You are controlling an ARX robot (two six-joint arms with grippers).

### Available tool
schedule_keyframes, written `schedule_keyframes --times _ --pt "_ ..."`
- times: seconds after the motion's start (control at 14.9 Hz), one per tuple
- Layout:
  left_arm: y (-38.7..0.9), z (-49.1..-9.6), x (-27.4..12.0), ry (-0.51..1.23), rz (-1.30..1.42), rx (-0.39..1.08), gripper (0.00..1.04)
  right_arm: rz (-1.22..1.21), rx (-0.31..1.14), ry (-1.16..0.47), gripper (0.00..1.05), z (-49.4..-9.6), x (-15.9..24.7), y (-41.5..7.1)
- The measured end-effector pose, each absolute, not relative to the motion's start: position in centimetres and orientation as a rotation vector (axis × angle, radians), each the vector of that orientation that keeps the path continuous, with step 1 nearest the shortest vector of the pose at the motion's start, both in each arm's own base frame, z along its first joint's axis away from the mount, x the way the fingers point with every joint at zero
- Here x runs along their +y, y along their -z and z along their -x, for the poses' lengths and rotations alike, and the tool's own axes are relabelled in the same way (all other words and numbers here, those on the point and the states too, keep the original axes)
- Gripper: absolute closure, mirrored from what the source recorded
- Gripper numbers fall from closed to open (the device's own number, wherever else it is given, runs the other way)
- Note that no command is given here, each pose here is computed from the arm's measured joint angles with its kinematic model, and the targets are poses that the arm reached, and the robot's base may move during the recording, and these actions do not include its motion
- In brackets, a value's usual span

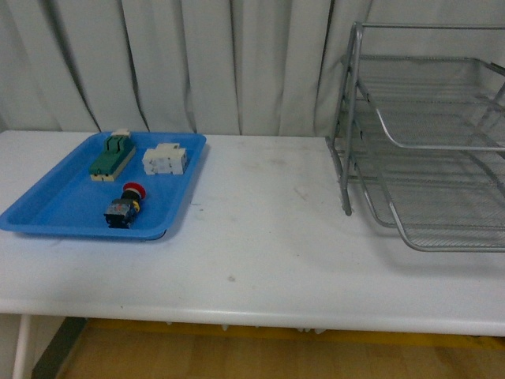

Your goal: Place button on rack with both arms

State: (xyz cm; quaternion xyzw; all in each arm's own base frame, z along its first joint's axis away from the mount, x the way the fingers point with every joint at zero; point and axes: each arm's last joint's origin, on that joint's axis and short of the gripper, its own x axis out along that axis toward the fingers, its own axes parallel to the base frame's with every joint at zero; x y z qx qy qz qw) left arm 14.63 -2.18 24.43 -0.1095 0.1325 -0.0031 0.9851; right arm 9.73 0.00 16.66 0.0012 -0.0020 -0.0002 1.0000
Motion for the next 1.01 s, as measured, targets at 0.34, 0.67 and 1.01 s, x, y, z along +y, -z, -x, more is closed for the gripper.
schedule_keyframes --times 0.34,0.67,1.01 --pt "-19.1 -36.5 -5.7 0.038 0.033 0.662 0.07 -0.002 -0.004 0.0 0.06 -9.7 0.0 -16.7" --pt "-13.9 -45.0 -3.9 -0.013 -0.007 0.871 0.07 -0.002 -0.004 0.0 0.06 -9.7 0.0 -16.7" --pt "-10.1 -46.5 -2.4 -0.018 -0.028 0.969 0.07 -0.002 -0.004 0.0 0.06 -9.7 0.0 -16.7"
